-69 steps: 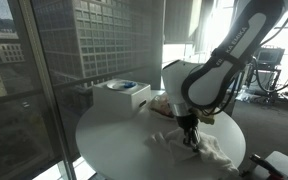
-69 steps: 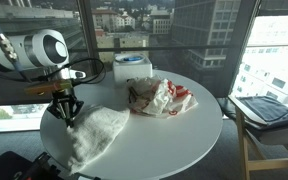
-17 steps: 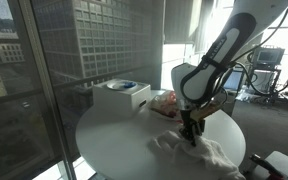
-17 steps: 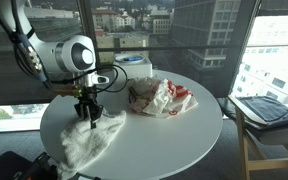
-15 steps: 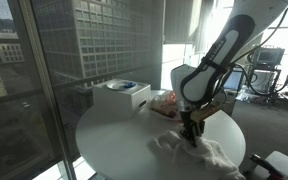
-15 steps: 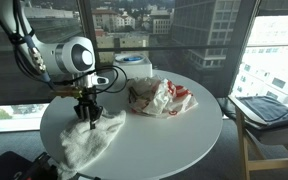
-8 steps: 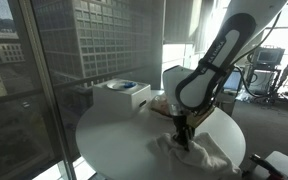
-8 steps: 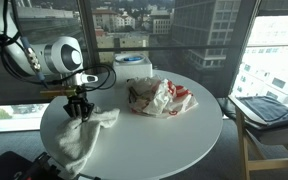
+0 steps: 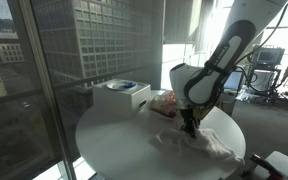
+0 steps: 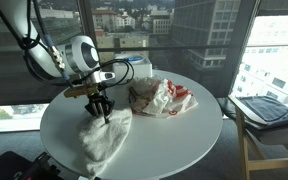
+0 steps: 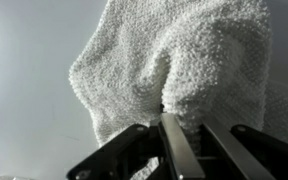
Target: Use the cloth to pick up the object
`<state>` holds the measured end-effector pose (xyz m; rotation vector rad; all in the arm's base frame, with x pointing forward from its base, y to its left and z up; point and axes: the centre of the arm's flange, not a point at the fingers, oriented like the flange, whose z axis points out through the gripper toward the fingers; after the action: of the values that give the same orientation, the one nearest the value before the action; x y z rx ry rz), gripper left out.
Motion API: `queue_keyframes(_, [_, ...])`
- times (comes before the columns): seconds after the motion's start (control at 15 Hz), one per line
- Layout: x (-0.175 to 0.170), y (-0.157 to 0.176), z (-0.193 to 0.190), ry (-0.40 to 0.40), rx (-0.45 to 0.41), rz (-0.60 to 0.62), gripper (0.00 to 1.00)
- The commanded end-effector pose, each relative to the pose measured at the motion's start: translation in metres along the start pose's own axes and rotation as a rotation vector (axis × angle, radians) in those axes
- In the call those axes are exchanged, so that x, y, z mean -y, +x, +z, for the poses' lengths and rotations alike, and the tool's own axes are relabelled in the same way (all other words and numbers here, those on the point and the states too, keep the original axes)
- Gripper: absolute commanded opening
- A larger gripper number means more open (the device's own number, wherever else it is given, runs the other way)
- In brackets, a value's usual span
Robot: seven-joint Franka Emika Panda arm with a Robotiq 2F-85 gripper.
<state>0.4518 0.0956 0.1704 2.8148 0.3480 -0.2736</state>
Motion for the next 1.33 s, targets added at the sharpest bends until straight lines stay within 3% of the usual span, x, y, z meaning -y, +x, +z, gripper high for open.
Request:
queue_keyframes(0.0, [0.054, -0.002, -0.002, 0.019, -0.02, -0.115, 0.09])
queue_keyframes(0.2, [0.072, -0.001, -0.02, 0.039, -0.03, -0.149, 0.09])
queue_keyframes(0.4, [0.042, 0.008, -0.025, 0.004, -0.059, -0.079, 0.09])
queue_keyframes(0.67, [0.041, -0.002, -0.043, 0.017, -0.06, -0.083, 0.09])
queue_keyframes(1.0, [0.051, -0.031, -0.132, -0.055, -0.09, -0.097, 0.09])
queue_keyframes(1.27, [0.048, -0.058, -0.216, -0.194, -0.244, -0.098, 0.06])
